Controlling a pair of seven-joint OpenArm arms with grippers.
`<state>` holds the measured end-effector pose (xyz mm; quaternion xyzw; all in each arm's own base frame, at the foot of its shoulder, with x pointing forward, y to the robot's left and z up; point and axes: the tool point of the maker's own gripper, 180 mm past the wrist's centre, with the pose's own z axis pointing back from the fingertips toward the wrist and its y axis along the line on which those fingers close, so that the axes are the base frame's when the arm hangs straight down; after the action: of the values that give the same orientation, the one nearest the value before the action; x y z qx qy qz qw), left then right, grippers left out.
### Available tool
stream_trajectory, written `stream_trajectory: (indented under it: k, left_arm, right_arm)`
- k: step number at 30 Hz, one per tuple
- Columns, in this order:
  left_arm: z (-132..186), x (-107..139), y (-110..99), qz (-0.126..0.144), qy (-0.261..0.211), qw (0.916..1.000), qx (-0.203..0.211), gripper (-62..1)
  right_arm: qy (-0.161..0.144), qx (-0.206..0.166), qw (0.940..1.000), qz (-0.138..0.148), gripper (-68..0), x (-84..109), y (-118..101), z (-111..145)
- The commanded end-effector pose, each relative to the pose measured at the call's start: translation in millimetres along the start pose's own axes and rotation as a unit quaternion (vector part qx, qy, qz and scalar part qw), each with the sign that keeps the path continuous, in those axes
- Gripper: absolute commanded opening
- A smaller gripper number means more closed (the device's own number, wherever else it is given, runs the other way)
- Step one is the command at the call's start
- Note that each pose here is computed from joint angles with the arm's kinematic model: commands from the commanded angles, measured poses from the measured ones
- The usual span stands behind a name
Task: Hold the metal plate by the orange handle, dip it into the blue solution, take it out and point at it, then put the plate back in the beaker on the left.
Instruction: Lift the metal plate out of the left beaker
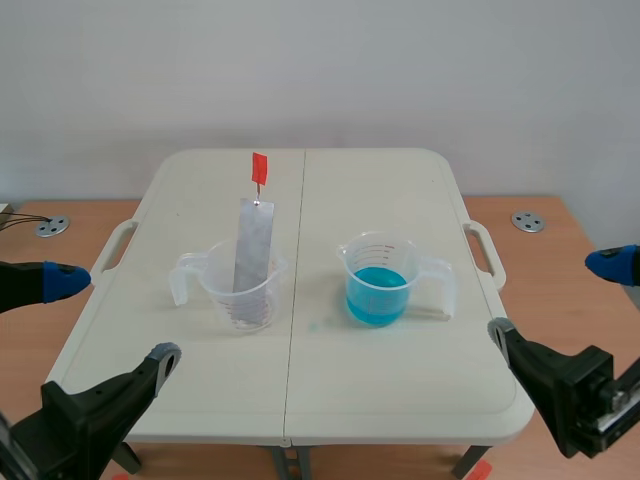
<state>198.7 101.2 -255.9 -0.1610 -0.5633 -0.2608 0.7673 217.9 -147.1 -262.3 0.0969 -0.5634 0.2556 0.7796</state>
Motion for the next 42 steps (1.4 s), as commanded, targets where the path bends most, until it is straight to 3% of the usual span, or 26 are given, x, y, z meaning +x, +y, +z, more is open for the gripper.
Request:
stream_trajectory:
  k: [1, 14, 24, 25, 26, 29, 30, 36, 42]
  left_arm:
    - [-1.3, 8.2, -2.6, 0.000, -0.013, 0.9999, -0.004, 1.4]
    - [-6.6, 4.8, 1.6, -0.009, 0.005, 0.9999, -0.003, 1.4]
    - [-8.3, 6.2, 3.5, -0.012, 0.005, 0.9999, -0.001, 1.4]
    - [-8.3, 6.2, 3.5, -0.012, 0.005, 0.9999, -0.001, -1.7]
    - [-8.2, 6.2, 3.7, -0.012, 0.005, 0.9999, -0.001, -13.6]
    - [-8.2, 5.3, 3.6, -0.013, 0.008, 0.9999, -0.001, -62.0]
    - [-8.2, 5.3, 3.5, -0.013, 0.008, 0.9999, -0.001, -58.5]
    - [0.8, -9.0, 0.2, -0.002, 0.033, 0.9994, 0.000, -59.7]
    - [32.6, -40.2, -10.8, 0.027, 0.086, 0.9960, 0.003, -59.7]
  right_arm:
    - [0.019, -0.001, 0.9997, 0.015, -1.2, -3.1, -1.6, -1.6]
    - [0.026, -0.004, 0.9984, 0.049, -1.2, -3.0, -5.4, -4.5]
    - [-0.029, -0.012, 0.9972, 0.068, -1.2, 31.7, -17.2, -27.3]
    - [-0.035, -0.010, 0.9970, 0.068, -1.2, 34.3, -16.4, -30.7]
    - [-0.040, -0.007, 0.9968, 0.068, -1.2, 37.1, -15.6, -34.2]
    - [-0.061, -0.001, 0.9958, 0.069, -1.2, 48.0, -13.6, -46.8]
    - [-0.067, -0.001, 0.9955, 0.067, -1.2, 51.6, -13.9, -51.1]
    - [-0.092, 0.001, 0.9938, 0.064, -1.2, 71.0, -13.4, -72.5]
    - [-0.113, 0.017, 0.9928, 0.036, -1.2, 83.7, 0.6, -99.3]
